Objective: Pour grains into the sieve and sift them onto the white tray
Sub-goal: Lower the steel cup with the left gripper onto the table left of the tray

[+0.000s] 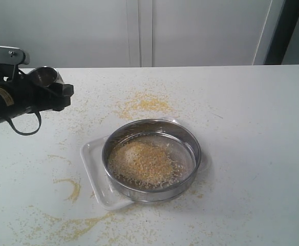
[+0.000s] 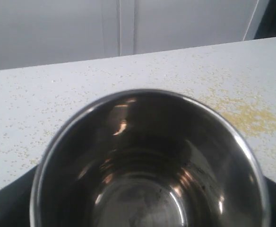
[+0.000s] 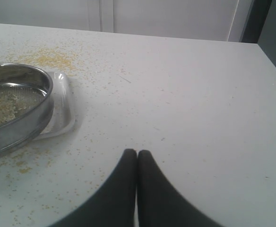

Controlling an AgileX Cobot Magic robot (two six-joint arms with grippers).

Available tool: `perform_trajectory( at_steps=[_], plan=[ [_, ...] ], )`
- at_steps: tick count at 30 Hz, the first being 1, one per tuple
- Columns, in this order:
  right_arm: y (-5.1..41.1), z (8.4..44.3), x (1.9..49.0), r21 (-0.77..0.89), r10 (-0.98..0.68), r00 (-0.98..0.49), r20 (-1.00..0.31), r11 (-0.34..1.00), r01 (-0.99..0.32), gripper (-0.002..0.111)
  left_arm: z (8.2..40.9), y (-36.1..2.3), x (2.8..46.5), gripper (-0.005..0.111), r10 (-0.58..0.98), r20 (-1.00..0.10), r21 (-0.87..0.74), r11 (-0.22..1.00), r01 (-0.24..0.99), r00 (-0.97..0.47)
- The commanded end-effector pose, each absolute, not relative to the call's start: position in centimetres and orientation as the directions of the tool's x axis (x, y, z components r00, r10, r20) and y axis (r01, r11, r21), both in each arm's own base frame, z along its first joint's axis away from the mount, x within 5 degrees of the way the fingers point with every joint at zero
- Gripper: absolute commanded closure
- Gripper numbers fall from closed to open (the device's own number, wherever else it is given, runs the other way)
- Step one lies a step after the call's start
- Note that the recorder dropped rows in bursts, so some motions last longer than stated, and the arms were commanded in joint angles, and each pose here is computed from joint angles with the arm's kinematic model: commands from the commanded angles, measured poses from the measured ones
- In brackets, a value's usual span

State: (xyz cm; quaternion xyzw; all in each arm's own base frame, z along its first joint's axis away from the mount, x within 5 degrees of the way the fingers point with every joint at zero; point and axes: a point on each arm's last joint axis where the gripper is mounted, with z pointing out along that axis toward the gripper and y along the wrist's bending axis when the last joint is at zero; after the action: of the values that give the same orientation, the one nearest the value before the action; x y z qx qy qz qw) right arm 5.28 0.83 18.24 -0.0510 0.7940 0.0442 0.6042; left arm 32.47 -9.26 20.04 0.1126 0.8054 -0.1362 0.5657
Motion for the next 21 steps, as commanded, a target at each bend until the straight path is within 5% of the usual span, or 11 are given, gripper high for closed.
perform_trajectory(
  at_steps=[1, 21],
  plan=[
    [0.8, 18.2, 5.3, 0.007, -0.026, -0.258, -0.966, 0.992, -0.127, 0.108, 18.7, -9.3, 33.3, 0.107, -0.003, -0.959, -0.099, 0.94, 0.326, -0.284],
    [0.8, 18.2, 5.3, 0.007, -0.026, -0.258, -0.966, 0.992, -0.127, 0.108, 12.2, -9.1, 34.9, 0.107, -0.052, -0.934, -0.145, 0.959, 0.243, -0.354]
  ],
)
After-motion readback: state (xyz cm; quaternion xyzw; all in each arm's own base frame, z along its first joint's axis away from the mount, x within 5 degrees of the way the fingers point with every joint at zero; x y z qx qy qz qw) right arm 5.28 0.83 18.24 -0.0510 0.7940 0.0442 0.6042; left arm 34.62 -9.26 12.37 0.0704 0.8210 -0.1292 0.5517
